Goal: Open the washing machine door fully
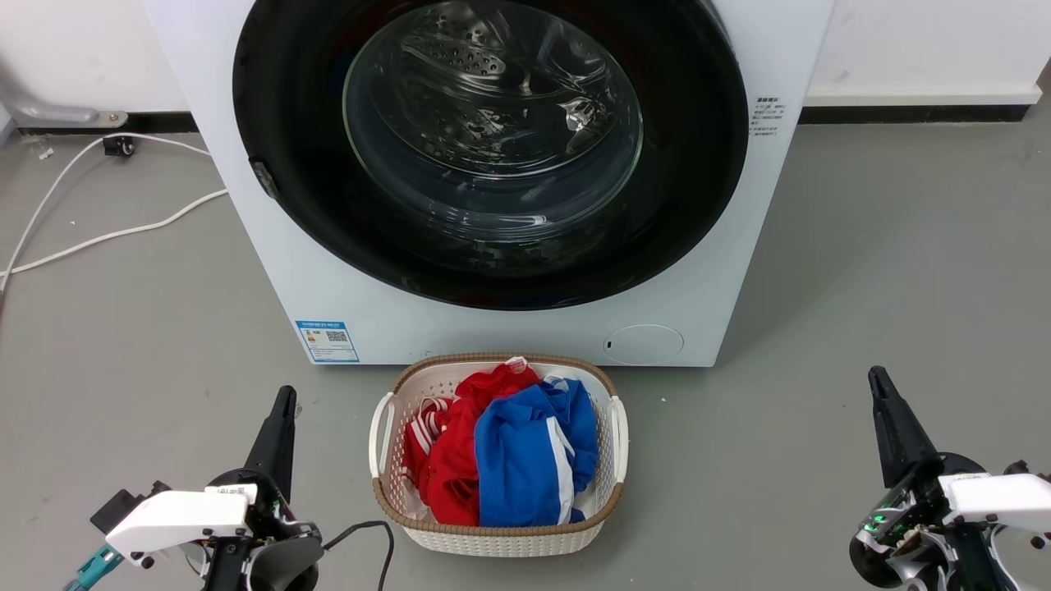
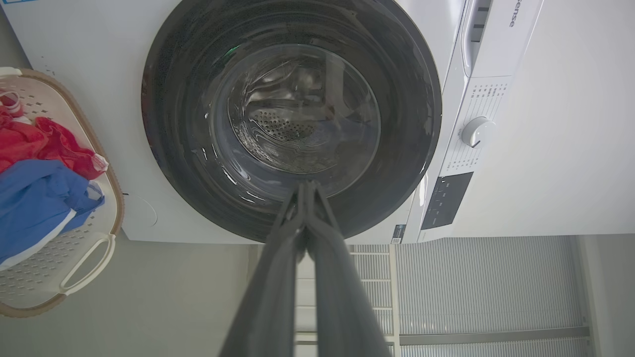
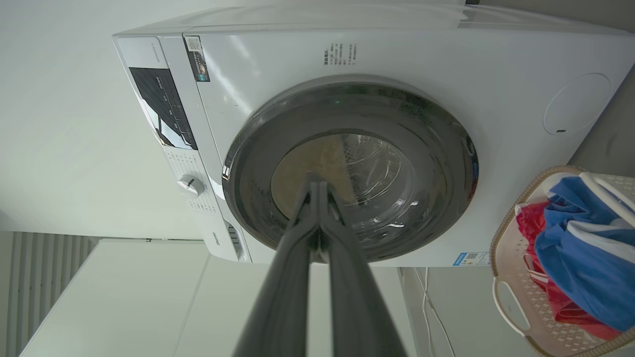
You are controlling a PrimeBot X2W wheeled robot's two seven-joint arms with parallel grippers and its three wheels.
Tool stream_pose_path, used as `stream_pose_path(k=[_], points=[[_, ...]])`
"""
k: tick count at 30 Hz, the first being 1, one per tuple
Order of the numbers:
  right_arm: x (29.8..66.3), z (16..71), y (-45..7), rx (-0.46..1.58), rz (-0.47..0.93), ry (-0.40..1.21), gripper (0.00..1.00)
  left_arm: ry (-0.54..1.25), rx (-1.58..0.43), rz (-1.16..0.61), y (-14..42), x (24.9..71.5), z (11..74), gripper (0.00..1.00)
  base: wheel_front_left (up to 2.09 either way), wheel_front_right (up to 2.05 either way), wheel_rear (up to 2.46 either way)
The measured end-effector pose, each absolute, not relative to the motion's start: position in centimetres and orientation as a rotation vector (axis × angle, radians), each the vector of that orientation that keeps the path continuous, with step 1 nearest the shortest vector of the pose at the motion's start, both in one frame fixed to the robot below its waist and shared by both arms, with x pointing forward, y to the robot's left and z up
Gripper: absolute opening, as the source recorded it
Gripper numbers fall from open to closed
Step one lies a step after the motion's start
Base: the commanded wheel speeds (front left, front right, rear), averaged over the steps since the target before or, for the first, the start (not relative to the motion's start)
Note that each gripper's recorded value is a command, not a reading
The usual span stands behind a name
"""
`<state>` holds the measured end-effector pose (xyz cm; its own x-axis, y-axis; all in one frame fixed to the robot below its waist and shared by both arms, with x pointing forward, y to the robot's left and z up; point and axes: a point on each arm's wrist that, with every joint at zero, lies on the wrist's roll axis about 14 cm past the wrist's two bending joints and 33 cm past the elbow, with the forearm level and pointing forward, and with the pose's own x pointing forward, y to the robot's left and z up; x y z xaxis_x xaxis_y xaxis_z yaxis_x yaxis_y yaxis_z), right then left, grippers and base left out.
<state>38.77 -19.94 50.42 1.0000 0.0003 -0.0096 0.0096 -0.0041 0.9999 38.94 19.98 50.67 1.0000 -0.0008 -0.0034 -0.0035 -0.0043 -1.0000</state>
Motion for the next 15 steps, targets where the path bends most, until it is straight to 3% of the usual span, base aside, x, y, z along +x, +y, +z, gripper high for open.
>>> stream_pose_path(k=[15], points=[[38.76, 50.42, -19.94, 1.575, -0.007, 0.008, 0.0, 0.003, -1.575, 0.002, 19.98, 38.94, 50.67, 0.0, 0.0, 0.0, 0.0]])
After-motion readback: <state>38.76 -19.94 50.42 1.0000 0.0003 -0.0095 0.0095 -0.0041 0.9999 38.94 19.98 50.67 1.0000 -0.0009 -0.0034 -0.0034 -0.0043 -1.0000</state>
